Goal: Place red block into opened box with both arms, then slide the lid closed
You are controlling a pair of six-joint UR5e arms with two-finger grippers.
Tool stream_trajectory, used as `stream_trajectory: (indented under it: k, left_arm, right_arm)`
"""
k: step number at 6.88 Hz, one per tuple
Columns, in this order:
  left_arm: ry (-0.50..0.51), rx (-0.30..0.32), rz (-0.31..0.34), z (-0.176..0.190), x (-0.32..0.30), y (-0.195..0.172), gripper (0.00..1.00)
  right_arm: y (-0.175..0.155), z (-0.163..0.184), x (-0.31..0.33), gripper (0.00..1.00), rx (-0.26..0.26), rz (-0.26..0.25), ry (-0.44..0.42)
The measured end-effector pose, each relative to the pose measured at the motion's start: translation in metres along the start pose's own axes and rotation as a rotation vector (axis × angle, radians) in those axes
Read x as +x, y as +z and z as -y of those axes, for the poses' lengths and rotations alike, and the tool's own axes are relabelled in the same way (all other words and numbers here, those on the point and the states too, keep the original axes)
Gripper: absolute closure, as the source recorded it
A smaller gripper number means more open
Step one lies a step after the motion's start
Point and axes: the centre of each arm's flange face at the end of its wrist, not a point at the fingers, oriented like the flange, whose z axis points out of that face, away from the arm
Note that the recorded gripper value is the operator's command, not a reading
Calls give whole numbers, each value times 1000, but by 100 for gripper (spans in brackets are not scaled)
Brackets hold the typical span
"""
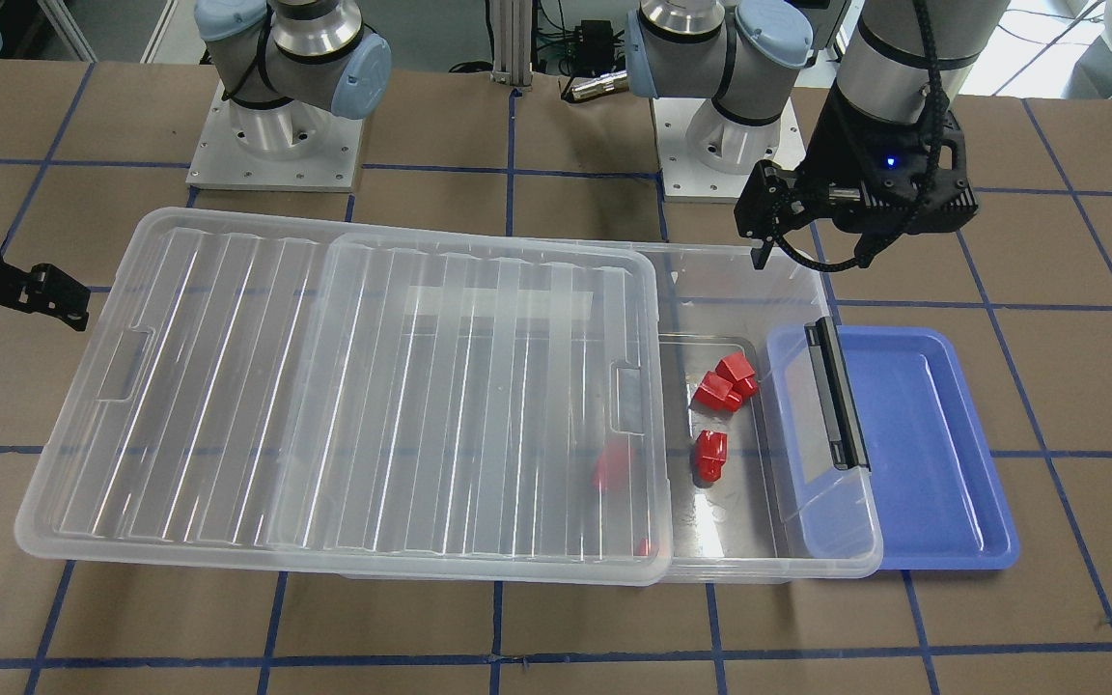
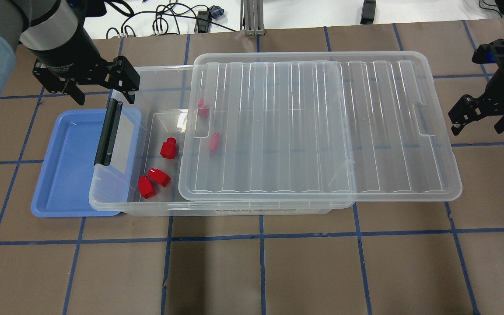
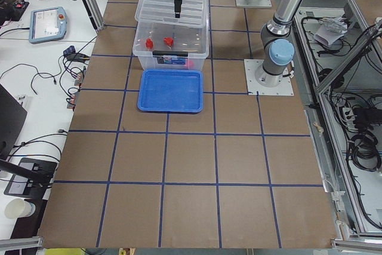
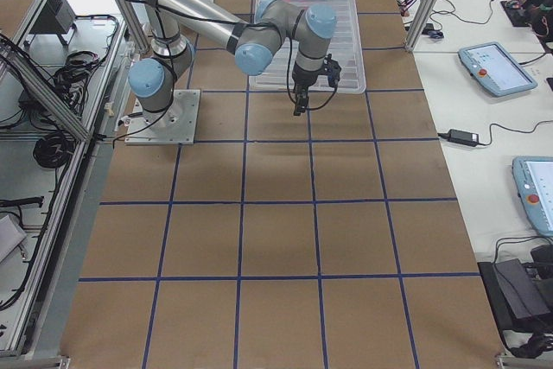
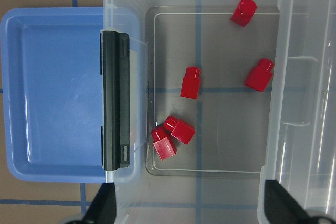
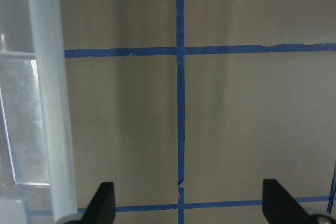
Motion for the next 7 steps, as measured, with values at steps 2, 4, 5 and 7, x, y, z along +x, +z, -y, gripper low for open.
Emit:
stream_trajectory:
  k: [2,4,5,7]
  left_arm:
    - [-1,-4,1,1,0,2,0]
    - [-1,-3,1,1,1,2,0]
    - [-1,-3,1,1,1,2,0]
    - [0,-4,1,1,1,2,0]
  right_arm:
    - [9,0,-5,0,7,10,3]
    - [9,5,-27,0,23,37,10]
    - [6,6,-48,0,30,36,6]
    - [0,8,-90,0,54,37,-20]
